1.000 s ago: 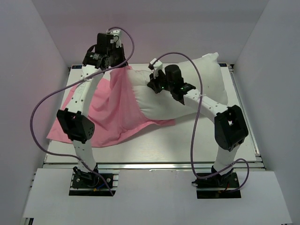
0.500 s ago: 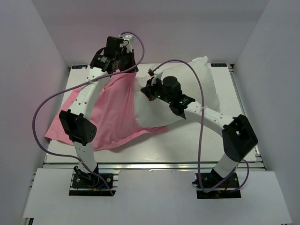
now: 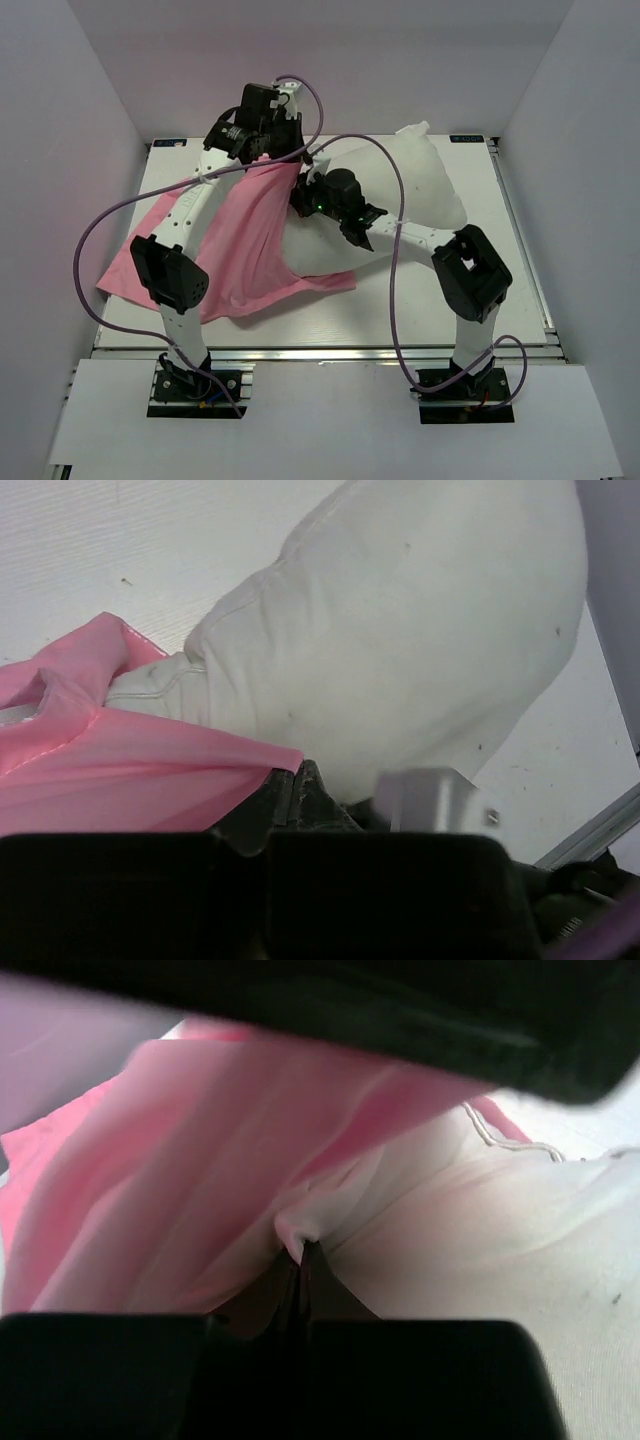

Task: Put the pillow into the pillowcase

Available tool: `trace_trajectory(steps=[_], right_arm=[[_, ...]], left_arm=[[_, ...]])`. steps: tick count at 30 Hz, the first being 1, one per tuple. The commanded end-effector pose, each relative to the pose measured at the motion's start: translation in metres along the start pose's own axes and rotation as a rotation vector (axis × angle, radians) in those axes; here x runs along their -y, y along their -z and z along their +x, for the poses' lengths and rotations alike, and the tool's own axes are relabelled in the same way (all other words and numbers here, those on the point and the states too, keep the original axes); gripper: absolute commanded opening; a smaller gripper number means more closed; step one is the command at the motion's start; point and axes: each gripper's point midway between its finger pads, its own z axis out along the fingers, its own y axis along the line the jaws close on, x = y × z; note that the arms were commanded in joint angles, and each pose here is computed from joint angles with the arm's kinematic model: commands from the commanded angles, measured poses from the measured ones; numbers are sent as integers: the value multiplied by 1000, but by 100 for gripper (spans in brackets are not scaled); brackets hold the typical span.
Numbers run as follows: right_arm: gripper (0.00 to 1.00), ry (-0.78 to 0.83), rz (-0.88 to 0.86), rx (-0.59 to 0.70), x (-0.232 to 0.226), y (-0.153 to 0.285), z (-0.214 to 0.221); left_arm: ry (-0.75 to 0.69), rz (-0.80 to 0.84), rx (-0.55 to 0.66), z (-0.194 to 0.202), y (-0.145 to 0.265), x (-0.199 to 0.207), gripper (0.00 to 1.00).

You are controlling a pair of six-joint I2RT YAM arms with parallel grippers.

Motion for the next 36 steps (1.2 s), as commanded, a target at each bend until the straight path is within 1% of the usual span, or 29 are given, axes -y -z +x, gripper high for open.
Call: trace_trajectory(steps=[1,4,5,7,8,9,10,12,13,14,15,16,17,18,20,22,23,24,25,26,28,29,30,31,32,33,34,35,36], right_arm=[[0,-73,-22,-2,-20,-17,17],[0,-113,39,3,-7,-18,28],[0,-129,65,24,-3,-15,23],[0,-139,55,29,-2,-4,26],[10,-138,21,54,-6,7,9],[28,-138,8,53,-5,14,4],[37,-140,-25,77,-7,28,-16],[54,-150,-29,31,-2,44,-18],[64,-138,-33,42,3,57,-35],[70,-138,-18,-12,6,65,-32],[76,-124,-14,-26,8,71,-36],[80,-80,-6,-11,10,82,-49],[83,-62,9,-20,12,88,-51],[87,-52,33,-61,15,94,-49],[87,-1,86,-67,22,105,-58],[88,16,151,-97,30,117,-62],[88,36,171,-104,34,120,-63],[89,35,199,-127,39,125,-60],[89,39,267,-126,51,129,-60],[89,45,292,-131,58,131,-59],[89,34,364,-140,85,133,-56],[89,22,368,-152,93,132,-54],[89,-5,372,-159,102,131,-53],[89,-37,394,-174,126,128,-49],[89,-52,384,-186,134,125,-46],[89,-66,412,-218,156,121,-33],[89,-68,429,-218,166,118,-35],[89,-77,452,-230,176,118,-29],[88,-92,479,-252,187,115,-18]], left_arm=[[-69,246,150,-31,48,78,0],[-56,251,147,-19,52,81,0],[-40,233,115,-3,42,73,0],[2,181,112,9,44,62,0],[16,148,119,15,40,55,0],[36,74,121,21,35,39,0],[63,29,91,34,29,28,0],[90,-83,63,46,27,7,0],[111,-119,50,52,26,1,19],[119,-150,28,59,28,-5,37],[126,-203,37,58,30,-14,56],[132,-218,28,62,32,-17,83],[133,-222,23,64,35,-17,92],[139,-223,41,61,43,-16,98],[147,-216,59,59,51,-14,98],[159,-195,109,51,70,-7,98],[170,-208,105,57,72,-10,98],[191,-204,134,56,87,-8,98],[211,-217,136,62,91,-11,98],[229,-278,109,81,90,-25,98],[280,-334,128,95,102,-36,98],[293,-407,141,101,106,-50,98],[318,-449,129,114,104,-60,98],[334,-509,139,116,105,-73,98],[342,-520,133,119,102,-77,98],[352,-563,130,126,98,-90,98],[371,-580,162,121,87,-105,98],[384,-584,157,123,79,-114,98],[384,-531,120,126,68,-113,98]])
